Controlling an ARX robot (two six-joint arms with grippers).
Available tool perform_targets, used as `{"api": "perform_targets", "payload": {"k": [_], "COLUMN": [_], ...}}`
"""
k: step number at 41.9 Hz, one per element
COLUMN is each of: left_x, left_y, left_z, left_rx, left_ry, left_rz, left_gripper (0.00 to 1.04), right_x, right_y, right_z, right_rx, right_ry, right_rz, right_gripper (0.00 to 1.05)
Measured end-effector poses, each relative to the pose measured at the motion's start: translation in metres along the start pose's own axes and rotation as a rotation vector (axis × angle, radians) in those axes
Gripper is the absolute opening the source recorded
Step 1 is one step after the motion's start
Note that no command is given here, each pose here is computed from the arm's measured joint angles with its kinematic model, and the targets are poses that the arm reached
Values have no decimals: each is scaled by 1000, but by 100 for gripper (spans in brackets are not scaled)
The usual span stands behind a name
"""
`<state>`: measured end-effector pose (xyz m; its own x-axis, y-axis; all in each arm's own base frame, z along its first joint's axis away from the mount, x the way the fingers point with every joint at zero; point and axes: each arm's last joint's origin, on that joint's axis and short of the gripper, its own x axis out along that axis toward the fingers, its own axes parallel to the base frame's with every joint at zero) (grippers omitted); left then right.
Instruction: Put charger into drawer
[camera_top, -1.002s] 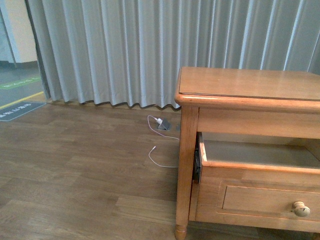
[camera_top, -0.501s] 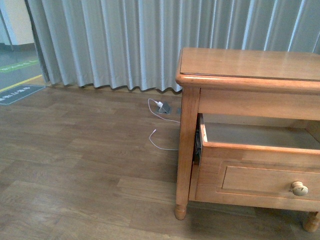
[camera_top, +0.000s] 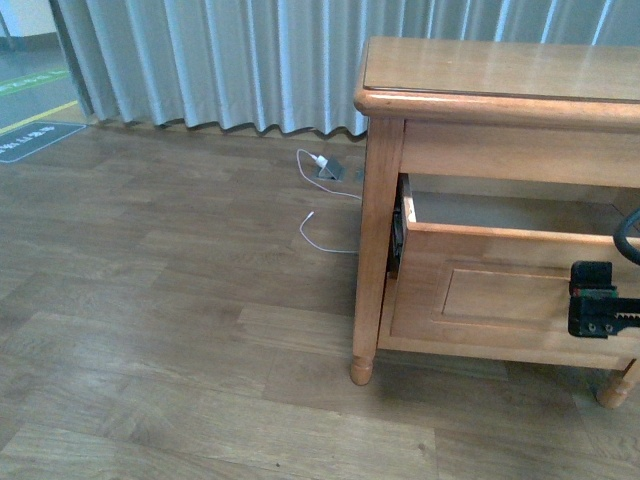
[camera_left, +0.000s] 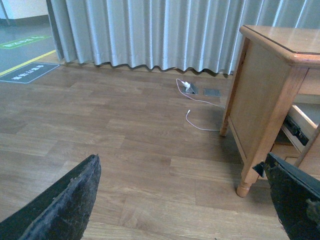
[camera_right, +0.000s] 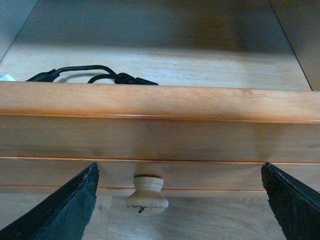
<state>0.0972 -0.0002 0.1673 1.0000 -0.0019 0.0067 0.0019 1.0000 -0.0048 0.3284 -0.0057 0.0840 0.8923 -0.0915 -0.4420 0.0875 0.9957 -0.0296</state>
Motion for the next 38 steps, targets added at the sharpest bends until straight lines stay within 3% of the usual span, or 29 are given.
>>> {"api": "perform_targets", "payload": {"k": [38], "left_x": [0], "left_y": [0], "left_z": [0], "left_rx": [0], "left_ry": [0], "left_rz": [0], "left_gripper": [99], "right_x": [89], "right_y": [6], "right_z": [34], "right_rx": [96], "right_ry": [-181], "right_rz": [-139], "right_gripper": [97]}}
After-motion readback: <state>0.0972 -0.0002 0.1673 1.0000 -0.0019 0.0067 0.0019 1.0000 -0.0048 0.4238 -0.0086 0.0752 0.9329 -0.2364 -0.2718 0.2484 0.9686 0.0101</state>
